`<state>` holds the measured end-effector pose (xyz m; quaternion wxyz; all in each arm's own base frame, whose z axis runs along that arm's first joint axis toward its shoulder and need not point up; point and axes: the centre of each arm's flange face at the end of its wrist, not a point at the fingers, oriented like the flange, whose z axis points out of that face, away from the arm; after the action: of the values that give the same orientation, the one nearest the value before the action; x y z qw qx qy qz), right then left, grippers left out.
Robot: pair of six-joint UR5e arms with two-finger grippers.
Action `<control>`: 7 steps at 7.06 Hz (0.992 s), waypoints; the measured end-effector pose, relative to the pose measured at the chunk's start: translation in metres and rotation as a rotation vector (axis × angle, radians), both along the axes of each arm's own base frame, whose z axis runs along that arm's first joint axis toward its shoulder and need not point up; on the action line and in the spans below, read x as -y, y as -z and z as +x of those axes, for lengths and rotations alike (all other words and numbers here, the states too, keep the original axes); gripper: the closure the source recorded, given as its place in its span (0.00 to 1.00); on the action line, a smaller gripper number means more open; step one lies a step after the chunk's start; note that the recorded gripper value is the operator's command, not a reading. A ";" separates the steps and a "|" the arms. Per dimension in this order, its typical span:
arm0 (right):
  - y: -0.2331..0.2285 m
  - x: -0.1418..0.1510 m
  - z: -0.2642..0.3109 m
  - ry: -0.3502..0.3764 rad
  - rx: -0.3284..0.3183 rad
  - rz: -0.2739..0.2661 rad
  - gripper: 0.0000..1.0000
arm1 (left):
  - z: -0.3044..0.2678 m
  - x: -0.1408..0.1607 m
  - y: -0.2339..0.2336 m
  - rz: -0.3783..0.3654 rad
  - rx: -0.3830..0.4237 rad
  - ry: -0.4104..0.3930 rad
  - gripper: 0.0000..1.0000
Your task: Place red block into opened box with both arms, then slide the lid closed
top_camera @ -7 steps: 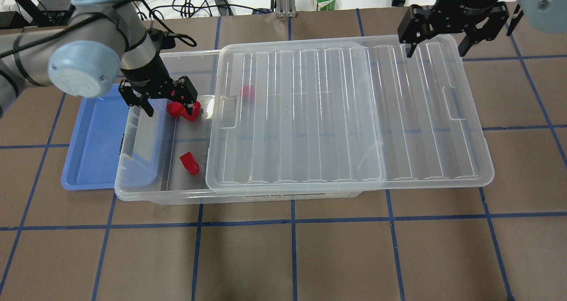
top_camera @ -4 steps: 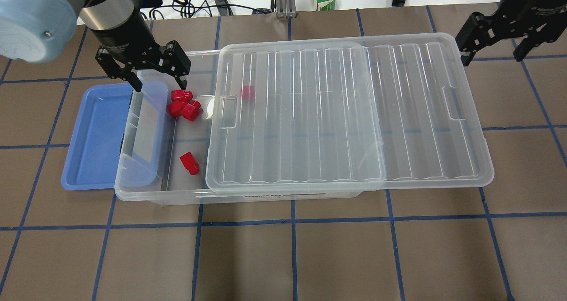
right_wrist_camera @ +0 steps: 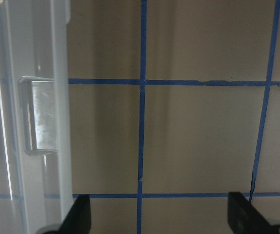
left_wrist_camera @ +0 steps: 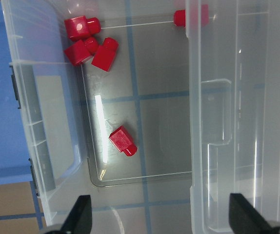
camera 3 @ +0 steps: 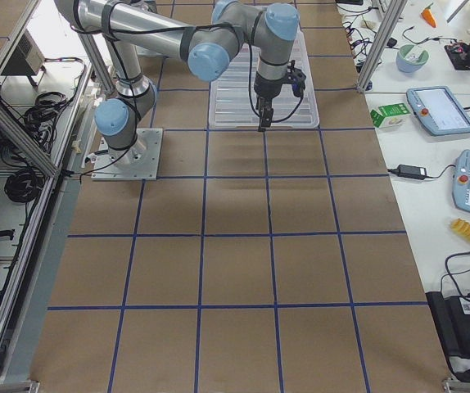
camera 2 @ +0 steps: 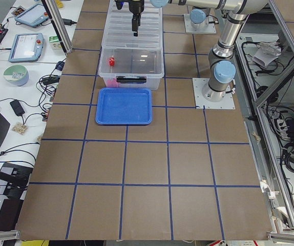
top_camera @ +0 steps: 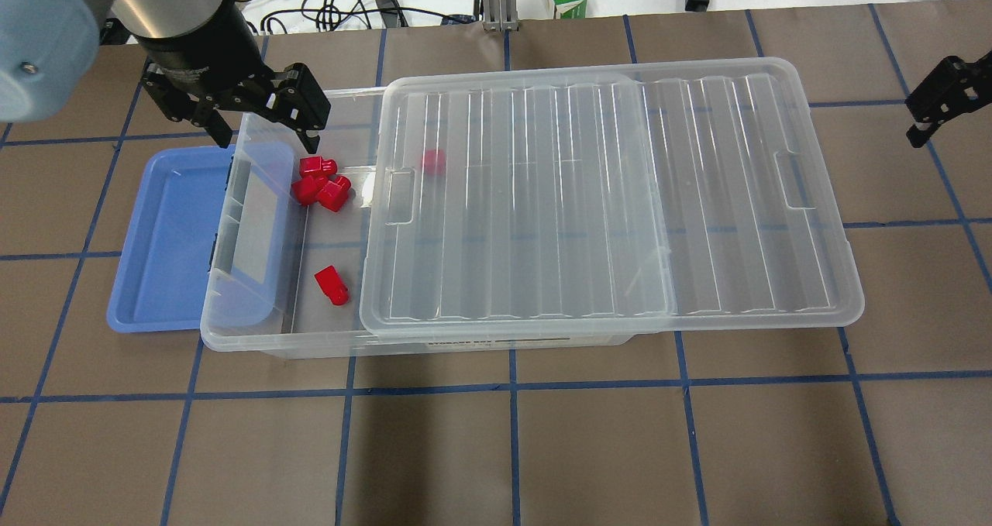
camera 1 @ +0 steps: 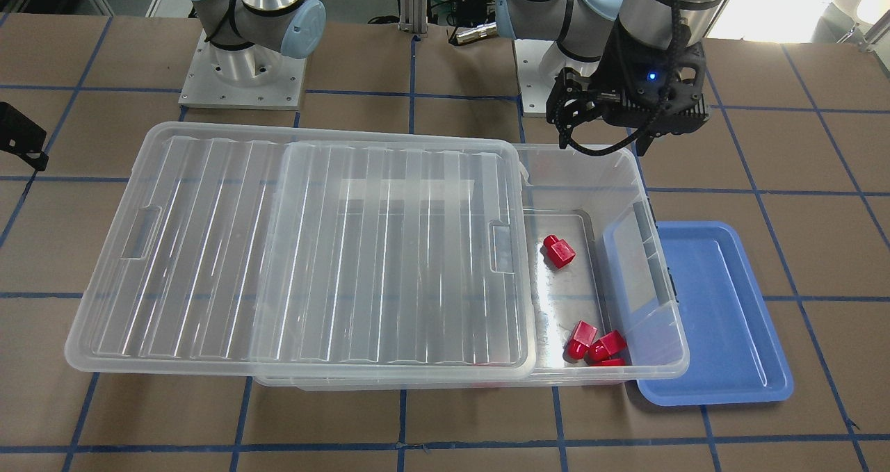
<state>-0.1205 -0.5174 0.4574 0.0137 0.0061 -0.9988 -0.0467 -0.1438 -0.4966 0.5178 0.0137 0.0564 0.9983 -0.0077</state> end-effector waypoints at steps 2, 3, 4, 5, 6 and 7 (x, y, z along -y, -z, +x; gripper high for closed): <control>0.037 0.005 -0.012 0.018 0.013 0.024 0.03 | 0.020 -0.003 -0.009 -0.014 0.001 -0.017 0.00; 0.064 0.004 -0.011 0.020 0.008 0.017 0.02 | 0.028 -0.005 -0.011 -0.012 0.003 -0.031 0.00; 0.088 -0.001 -0.007 0.022 0.003 0.005 0.01 | 0.033 -0.008 -0.012 -0.010 0.000 -0.040 0.00; 0.101 -0.003 -0.002 0.022 -0.001 -0.004 0.00 | 0.034 -0.010 -0.013 -0.011 -0.005 -0.043 0.00; 0.106 -0.002 0.007 0.017 -0.001 -0.007 0.00 | 0.034 -0.012 -0.014 -0.015 -0.002 -0.042 0.00; 0.109 0.000 0.019 0.003 0.001 -0.007 0.00 | 0.034 -0.013 -0.016 -0.019 -0.001 -0.040 0.00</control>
<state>-0.1019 -0.5174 0.3488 0.0130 0.0045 -0.9990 -0.0429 -0.1102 -0.4833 0.5334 0.0138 0.0365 0.9991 -0.0171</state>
